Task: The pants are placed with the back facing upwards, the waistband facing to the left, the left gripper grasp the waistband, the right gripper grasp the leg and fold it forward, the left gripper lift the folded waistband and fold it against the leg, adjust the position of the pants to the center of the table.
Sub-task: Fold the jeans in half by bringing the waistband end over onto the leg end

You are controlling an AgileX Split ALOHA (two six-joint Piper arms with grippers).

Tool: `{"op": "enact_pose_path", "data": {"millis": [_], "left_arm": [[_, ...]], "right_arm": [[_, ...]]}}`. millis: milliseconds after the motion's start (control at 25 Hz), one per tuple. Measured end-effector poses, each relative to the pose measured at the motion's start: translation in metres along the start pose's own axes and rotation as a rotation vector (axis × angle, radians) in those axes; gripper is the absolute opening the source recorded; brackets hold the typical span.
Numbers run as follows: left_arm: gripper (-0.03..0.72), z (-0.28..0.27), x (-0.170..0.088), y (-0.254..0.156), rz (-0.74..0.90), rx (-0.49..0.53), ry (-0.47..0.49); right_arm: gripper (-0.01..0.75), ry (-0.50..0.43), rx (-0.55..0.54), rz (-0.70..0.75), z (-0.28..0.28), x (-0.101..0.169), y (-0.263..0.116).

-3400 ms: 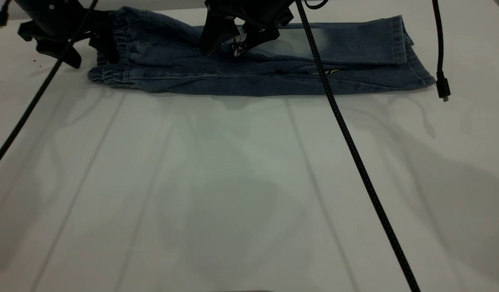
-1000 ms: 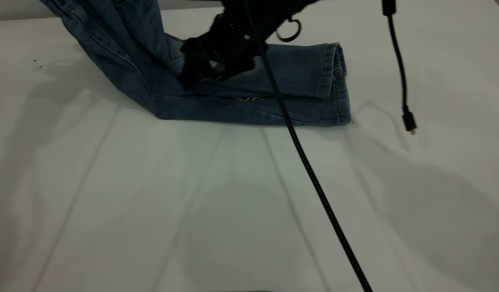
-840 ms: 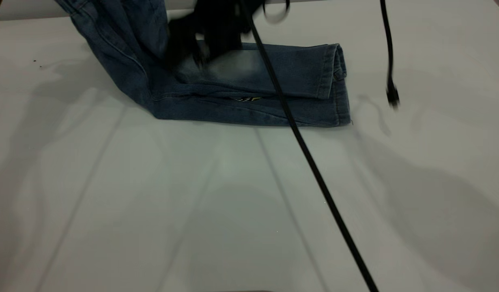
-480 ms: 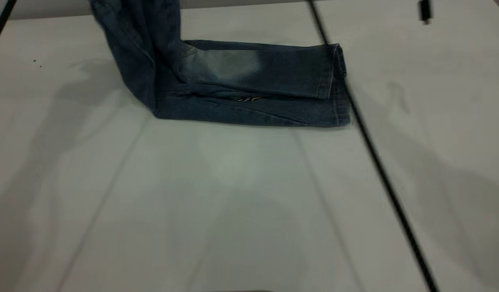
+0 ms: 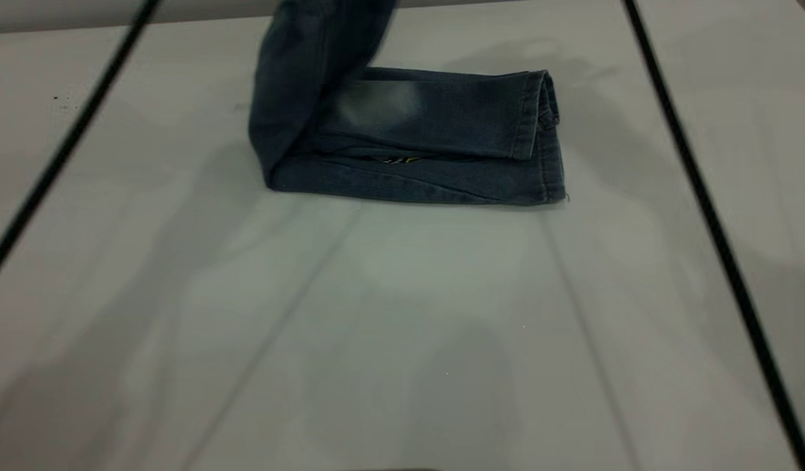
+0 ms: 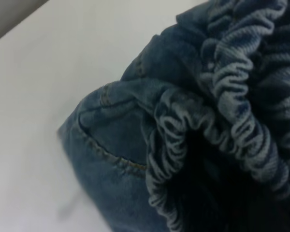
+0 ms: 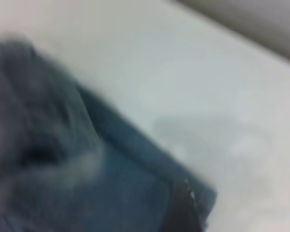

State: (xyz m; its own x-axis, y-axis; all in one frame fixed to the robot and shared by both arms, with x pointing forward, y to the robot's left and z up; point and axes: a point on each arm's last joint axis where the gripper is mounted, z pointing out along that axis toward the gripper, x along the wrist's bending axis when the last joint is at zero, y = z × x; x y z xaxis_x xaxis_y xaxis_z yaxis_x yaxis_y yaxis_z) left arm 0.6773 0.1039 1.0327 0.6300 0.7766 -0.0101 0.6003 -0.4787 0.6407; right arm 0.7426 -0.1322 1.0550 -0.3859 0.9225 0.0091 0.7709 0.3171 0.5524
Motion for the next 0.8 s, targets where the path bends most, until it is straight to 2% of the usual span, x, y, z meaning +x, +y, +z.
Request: {"op": "enact_pose_path", "data": {"millis": [160, 520, 640, 800], "left_arm": [[0.090, 0.026, -0.029, 0.000, 0.039, -0.005, -0.034], [0.103, 0.091, -0.074, -0.014, 0.097, -0.033, -0.059], [0.158, 0.094, -0.082, -0.014, 0.107, -0.040, -0.066], [0.327, 0.090, -0.083, -0.011, 0.110, -0.053, -0.065]], "right_arm": [[0.470, -0.044, -0.076, 0.020, -0.028, -0.011, 0.011], [0.470, -0.072, -0.126, 0.018, -0.058, -0.014, 0.017], [0.470, -0.080, -0.126, 0.020, -0.059, -0.016, 0.016], [0.470, -0.080, -0.124, 0.020, -0.059, -0.017, 0.016]]}}
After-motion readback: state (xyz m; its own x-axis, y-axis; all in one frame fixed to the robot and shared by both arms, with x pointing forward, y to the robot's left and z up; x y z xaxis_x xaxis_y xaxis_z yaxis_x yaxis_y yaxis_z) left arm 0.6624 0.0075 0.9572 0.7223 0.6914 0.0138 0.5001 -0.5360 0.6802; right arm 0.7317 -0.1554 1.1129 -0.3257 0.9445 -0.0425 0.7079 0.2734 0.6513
